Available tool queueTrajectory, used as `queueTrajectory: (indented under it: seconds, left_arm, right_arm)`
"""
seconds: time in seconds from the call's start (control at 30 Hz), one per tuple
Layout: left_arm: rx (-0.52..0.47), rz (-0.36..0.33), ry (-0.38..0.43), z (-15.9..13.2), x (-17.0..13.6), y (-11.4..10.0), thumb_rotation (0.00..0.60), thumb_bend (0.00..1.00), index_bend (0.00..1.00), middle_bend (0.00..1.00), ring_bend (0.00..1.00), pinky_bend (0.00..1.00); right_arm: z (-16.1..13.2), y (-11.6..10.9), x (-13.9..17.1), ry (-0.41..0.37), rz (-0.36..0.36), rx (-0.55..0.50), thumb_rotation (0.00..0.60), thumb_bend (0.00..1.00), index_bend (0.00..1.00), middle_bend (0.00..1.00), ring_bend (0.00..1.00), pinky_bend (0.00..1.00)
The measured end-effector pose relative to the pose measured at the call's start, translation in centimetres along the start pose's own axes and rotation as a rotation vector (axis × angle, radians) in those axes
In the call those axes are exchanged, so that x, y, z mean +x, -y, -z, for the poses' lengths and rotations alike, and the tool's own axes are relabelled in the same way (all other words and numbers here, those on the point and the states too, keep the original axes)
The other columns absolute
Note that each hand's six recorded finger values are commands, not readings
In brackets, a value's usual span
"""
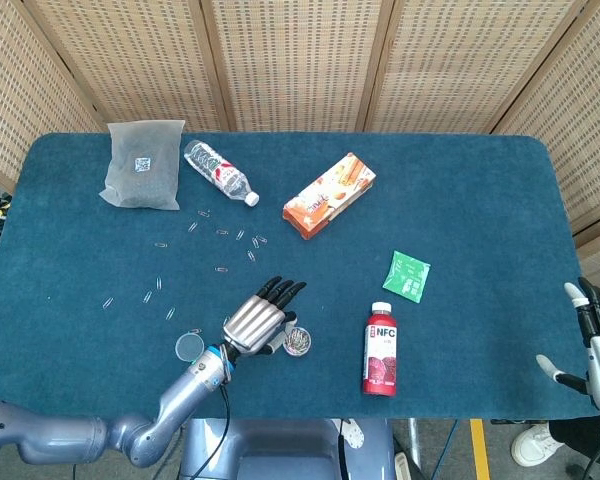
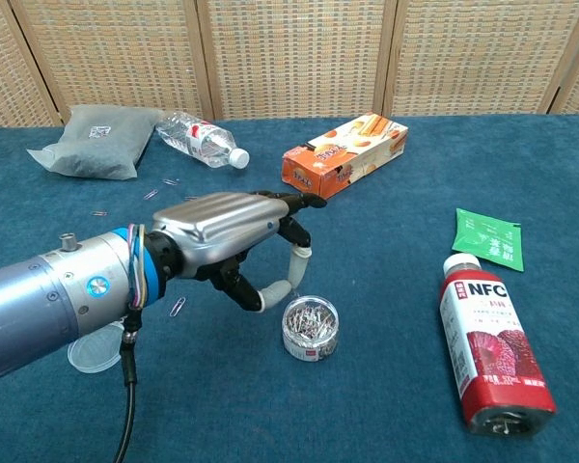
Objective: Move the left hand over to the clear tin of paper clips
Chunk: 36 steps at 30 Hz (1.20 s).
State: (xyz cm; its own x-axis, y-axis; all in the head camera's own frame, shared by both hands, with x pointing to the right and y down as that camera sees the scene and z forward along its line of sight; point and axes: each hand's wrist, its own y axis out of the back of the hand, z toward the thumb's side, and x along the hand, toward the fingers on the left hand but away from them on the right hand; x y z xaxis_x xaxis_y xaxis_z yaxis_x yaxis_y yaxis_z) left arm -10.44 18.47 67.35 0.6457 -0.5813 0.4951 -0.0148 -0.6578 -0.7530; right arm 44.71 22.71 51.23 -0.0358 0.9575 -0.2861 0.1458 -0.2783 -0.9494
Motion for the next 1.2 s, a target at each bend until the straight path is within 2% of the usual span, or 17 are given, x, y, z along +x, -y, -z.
queueTrajectory:
  seconds: [0.3,0.37,0.43,0.5,0.6,0.7,0.83,1.07,1.2]
  left_arm:
    - [0.006,0.014,-0.005,-0.6,0.4,1.0,0.600,0.48,0.81,0.00,0.00,0.00]
    - [0.004,0.018,-0.006,-0.7,0.6,1.2,0.600,0.48,0.78,0.00,0.00,0.00]
    - [-0.002,0.025,-0.005,-0.8,0.7,1.4,0.600,0.45,0.66,0.00,0.00,0.00]
    - [-0.009,0.032,-0.005,-0.9,0.8,1.6,0.600,0.36,0.45,0.00,0.00,0.00]
    - [-0.015,0.031,-0.001,-1.1,0.8,1.5,0.600,0.26,0.24,0.00,0.00,0.00]
    - [-0.022,0.020,0.004,-1.2,0.8,1.2,0.600,0.21,0.12,0.00,0.00,0.00]
    - [-0.036,0.007,0.015,-1.1,0.6,0.6,0.600,0.17,0.06,0.00,0.00,0.00]
    - [-0.049,-0.019,0.019,-0.4,0.2,-0.7,0.600,0.15,0.05,0.00,0.00,0.00]
    - [-0.022,-0.080,-0.024,1.8,-0.7,-3.1,0.600,0.15,0.01,0.00,0.00,0.00]
  right_arm:
    - [0.0,-0.1,0.0,-0.001,0.000,-0.003,0.600,0.00,0.00,0.00,0.00,0.00]
    - [0.0,0.0,0.0,-0.002,-0.001,-0.002,0.600,0.00,0.00,0.00,0.00,0.00]
    - [0.0,0.0,0.0,-0.001,-0.001,-0.002,0.600,0.00,0.00,0.00,0.00,0.00]
    - [0.0,0.0,0.0,-0.001,-0.001,-0.002,0.600,0.00,0.00,0.00,0.00,0.00]
    - [0.1,0.0,0.0,0.000,-0.002,-0.002,0.600,0.00,0.00,0.00,0.00,0.00]
    - [0.0,0.0,0.0,0.000,-0.002,-0.004,0.600,0.00,0.00,0.00,0.00,0.00]
    - [0.0,0.0,0.0,-0.003,-0.002,-0.004,0.600,0.00,0.00,0.00,0.00,0.00]
    - [-0.3,0.2,0.0,-0.010,-0.007,0.002,0.600,0.00,0.00,0.00,0.00,0.00]
    - [-0.5,0.3,0.1,-0.014,-0.009,0.006,0.600,0.00,0.00,0.00,0.00,0.00]
